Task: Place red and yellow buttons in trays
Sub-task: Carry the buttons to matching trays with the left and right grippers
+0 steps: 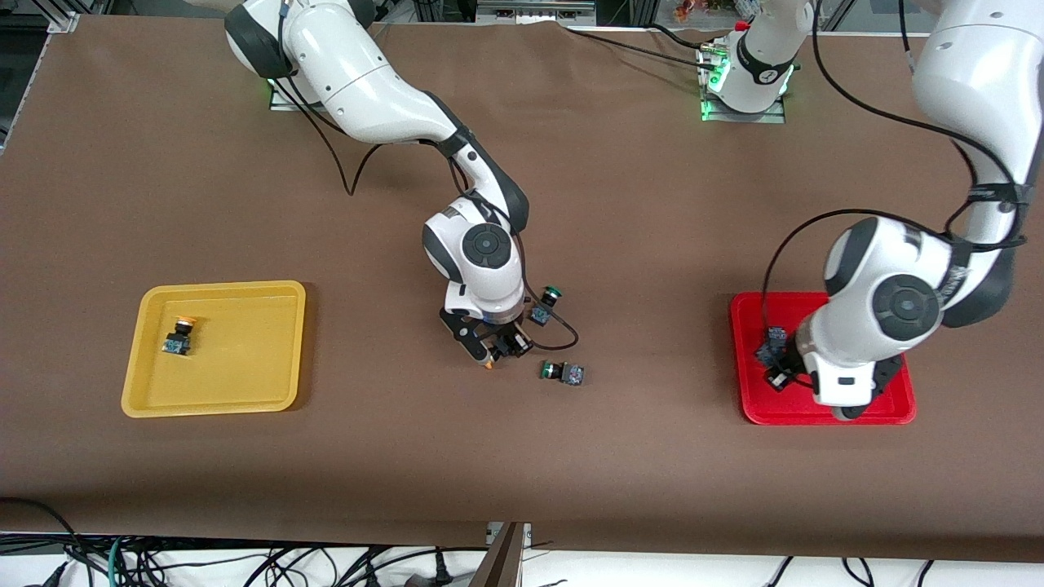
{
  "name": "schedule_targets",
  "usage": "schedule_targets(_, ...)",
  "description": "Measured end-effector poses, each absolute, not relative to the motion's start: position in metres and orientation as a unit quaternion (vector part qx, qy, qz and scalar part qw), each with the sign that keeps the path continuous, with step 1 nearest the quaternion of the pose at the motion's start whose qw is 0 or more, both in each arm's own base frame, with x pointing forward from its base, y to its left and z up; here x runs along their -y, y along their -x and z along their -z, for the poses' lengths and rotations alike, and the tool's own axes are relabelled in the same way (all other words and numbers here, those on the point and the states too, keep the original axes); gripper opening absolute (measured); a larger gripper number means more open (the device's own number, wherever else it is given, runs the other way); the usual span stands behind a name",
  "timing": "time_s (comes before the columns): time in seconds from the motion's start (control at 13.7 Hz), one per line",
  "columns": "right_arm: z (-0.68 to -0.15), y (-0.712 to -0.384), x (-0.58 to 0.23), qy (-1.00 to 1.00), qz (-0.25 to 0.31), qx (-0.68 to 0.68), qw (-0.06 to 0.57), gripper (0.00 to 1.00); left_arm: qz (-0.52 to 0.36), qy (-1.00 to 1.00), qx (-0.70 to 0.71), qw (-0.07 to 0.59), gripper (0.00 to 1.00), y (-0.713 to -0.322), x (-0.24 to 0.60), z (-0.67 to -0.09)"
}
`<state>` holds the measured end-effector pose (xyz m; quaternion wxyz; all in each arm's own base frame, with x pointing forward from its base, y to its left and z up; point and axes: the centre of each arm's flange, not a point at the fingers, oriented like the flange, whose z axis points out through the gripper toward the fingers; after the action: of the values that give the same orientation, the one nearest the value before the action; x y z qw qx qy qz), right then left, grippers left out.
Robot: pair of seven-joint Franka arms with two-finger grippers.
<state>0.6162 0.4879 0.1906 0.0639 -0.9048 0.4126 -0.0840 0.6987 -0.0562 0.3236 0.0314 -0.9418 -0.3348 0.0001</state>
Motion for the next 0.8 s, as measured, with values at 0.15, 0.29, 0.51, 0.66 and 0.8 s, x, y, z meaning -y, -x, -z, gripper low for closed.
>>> schedule_targets(0.15, -0.21, -0.634, -0.469, 0.912, 0.09, -0.397, 0.055, 0.41, -0.01, 0.965, 0.26, 0.036, 0.41, -0.695, -0.002, -0.321)
schedule_targets(0.29, -0.238, -0.654, -0.437, 0.923, 0.083, -0.374, 0.031, 0.41, -0.022, 0.982, 0.187, 0.035, 0.41, -0.688, -0.058, -0.315)
schedule_targets(0.51, -0.286, -0.678, -0.383, 0.944, 0.049, -0.326, 0.014, 0.41, -0.035, 0.995, 0.089, 0.027, 0.41, -0.674, -0.108, -0.297)
schedule_targets(0.66, -0.304, -0.687, -0.344, 0.958, 0.027, -0.284, 0.002, 0.41, -0.023, 0.999, 0.047, 0.014, 0.41, -0.663, -0.116, -0.275)
schedule_targets(0.8, -0.309, -0.694, -0.292, 0.972, 0.005, -0.234, -0.017, 0.41, -0.011, 1.0, 0.021, 0.0, 0.41, -0.648, -0.11, -0.245)
